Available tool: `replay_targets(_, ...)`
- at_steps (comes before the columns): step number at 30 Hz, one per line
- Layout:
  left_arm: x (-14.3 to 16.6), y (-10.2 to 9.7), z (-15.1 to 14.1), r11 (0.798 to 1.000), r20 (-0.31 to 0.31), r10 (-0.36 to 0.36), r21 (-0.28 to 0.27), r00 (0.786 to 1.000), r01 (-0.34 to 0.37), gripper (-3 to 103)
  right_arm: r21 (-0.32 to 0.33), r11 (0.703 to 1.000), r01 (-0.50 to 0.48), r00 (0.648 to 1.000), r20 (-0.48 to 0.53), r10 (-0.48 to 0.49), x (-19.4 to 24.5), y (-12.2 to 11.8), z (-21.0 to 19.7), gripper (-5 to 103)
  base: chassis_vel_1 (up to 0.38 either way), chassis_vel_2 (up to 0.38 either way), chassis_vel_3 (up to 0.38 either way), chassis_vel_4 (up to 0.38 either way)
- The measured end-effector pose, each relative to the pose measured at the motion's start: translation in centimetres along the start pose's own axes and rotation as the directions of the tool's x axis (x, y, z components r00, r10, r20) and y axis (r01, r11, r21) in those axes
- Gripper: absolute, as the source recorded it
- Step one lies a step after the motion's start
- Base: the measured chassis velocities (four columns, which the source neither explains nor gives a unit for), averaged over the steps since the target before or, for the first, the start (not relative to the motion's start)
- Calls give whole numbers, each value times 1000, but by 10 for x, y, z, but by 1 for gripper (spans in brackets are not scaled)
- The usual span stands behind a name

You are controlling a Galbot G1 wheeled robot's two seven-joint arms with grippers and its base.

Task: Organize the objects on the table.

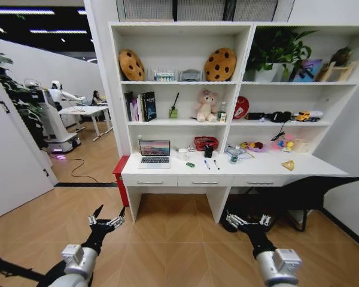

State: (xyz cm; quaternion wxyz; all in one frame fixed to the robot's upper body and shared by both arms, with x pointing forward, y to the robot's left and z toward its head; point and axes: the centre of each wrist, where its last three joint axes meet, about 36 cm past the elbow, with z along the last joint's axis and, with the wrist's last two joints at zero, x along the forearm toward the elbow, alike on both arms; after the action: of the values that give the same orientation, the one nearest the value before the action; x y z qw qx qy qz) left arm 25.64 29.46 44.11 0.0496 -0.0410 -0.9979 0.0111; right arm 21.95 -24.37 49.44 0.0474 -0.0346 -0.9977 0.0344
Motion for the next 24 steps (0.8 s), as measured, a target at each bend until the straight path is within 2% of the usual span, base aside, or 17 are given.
replay_targets(24, 1, 5, 0, 1000, -3, -6, -4, 1000, 6, 100, 10, 1000, -17, 999, -28, 17, 12, -4, -4, 100, 0, 0, 0, 0)
